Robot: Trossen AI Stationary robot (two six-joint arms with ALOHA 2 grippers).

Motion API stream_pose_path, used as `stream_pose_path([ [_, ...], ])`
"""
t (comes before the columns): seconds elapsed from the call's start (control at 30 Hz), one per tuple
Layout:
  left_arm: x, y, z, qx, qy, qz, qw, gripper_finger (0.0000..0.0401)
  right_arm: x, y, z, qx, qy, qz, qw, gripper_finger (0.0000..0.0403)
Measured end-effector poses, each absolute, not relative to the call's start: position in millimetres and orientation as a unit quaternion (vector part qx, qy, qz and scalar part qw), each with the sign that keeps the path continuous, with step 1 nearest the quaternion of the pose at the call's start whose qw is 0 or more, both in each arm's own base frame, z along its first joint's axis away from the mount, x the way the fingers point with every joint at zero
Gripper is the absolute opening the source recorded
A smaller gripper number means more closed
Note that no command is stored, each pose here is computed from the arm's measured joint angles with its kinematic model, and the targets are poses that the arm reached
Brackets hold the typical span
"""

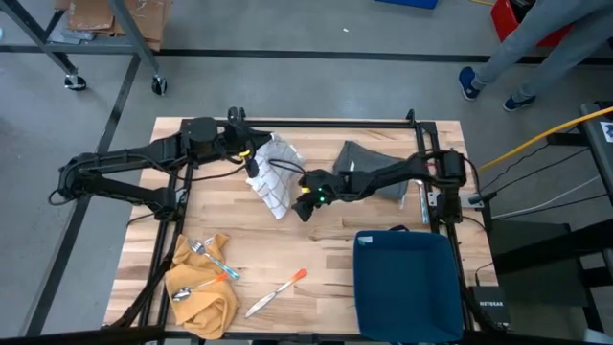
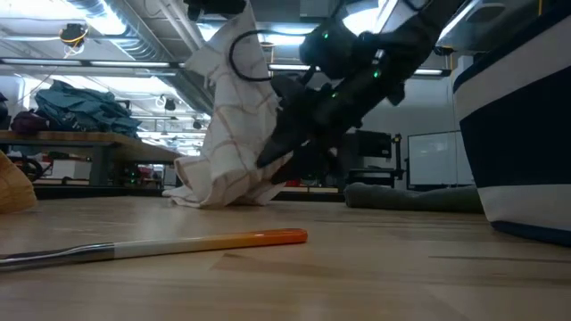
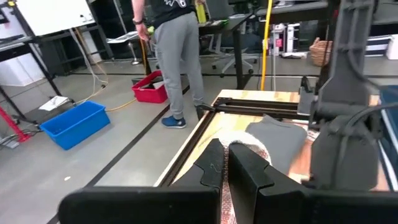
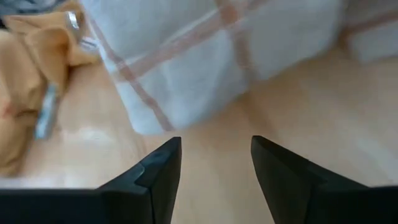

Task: Fold towel
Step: Fold the white towel

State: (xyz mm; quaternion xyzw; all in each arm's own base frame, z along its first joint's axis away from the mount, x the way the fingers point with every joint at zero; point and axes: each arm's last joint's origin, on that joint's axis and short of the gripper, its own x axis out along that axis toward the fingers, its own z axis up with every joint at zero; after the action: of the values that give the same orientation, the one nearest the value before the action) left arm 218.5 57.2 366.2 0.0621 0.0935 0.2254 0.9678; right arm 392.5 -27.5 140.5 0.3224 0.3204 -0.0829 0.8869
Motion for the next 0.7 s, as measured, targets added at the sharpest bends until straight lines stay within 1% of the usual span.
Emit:
stream_pose_path([
  [0.17, 220, 52, 366, 0.071, 0.094, 0.214, 0.970, 0.0004, 404, -26, 131, 0.371, 0.284, -0.034, 0.884, 0.0198],
  [0.37, 220, 52, 367, 0.076, 0.094, 0.213, 0.970, 0.0005, 413, -26, 134, 0.379, 0.218, -0.011, 0.900, 0.0198],
  [0.5, 220, 52, 367, 0.076, 0.093, 0.213, 0.970, 0.0005, 415, -28, 138, 0.372, 0.188, -0.026, 0.909, 0.0198],
  [0.7, 220, 52, 367, 0.077, 0.091, 0.213, 0.970, 0.0005, 414, -31, 137, 0.367, 0.180, -0.072, 0.910, 0.0198],
])
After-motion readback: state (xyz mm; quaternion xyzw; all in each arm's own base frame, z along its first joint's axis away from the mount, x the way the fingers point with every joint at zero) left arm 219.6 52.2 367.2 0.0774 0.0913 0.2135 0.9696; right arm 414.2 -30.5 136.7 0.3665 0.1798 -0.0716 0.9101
